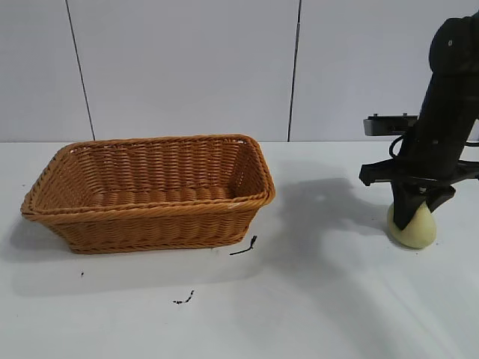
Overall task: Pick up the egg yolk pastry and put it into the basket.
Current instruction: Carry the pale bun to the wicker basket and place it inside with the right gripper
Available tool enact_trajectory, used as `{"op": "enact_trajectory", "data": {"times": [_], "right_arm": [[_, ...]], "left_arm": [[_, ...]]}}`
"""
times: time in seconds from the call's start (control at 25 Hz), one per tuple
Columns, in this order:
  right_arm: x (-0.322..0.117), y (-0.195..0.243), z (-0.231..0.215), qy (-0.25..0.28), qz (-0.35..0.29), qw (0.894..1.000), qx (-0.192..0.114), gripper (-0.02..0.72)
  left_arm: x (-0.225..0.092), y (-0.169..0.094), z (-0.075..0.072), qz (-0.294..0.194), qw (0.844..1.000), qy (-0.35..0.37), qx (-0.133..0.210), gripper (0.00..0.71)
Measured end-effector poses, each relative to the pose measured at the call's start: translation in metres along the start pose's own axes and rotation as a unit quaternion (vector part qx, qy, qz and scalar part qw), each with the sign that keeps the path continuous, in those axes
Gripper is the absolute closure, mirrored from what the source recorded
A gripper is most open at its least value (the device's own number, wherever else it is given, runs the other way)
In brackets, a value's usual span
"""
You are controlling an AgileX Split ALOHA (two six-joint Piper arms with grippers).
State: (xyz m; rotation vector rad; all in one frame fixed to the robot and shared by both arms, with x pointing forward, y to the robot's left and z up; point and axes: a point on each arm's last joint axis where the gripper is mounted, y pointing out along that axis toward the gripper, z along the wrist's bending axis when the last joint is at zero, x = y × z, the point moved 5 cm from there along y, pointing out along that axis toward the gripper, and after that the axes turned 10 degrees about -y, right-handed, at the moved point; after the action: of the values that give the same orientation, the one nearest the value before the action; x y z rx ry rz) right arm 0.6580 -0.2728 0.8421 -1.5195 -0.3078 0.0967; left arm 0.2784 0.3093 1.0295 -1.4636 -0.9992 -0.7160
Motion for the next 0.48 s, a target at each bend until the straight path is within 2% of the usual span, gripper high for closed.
{"op": "enact_trajectory", "data": {"times": [0.36, 0.48], "right_arm": [[0.001, -0.002, 0.0, -0.005, 0.002, 1.0, 0.001, 0.604], [0.01, -0.018, -0.001, -0.007, -0.005, 1.0, 0.0, 0.604]], "left_arm": [[0.0, 0.0, 0.0, 0.0, 1.0, 0.0, 0.0, 0.014], [0.0, 0.0, 0.0, 0.0, 1.0, 0.0, 0.0, 0.014]]}}
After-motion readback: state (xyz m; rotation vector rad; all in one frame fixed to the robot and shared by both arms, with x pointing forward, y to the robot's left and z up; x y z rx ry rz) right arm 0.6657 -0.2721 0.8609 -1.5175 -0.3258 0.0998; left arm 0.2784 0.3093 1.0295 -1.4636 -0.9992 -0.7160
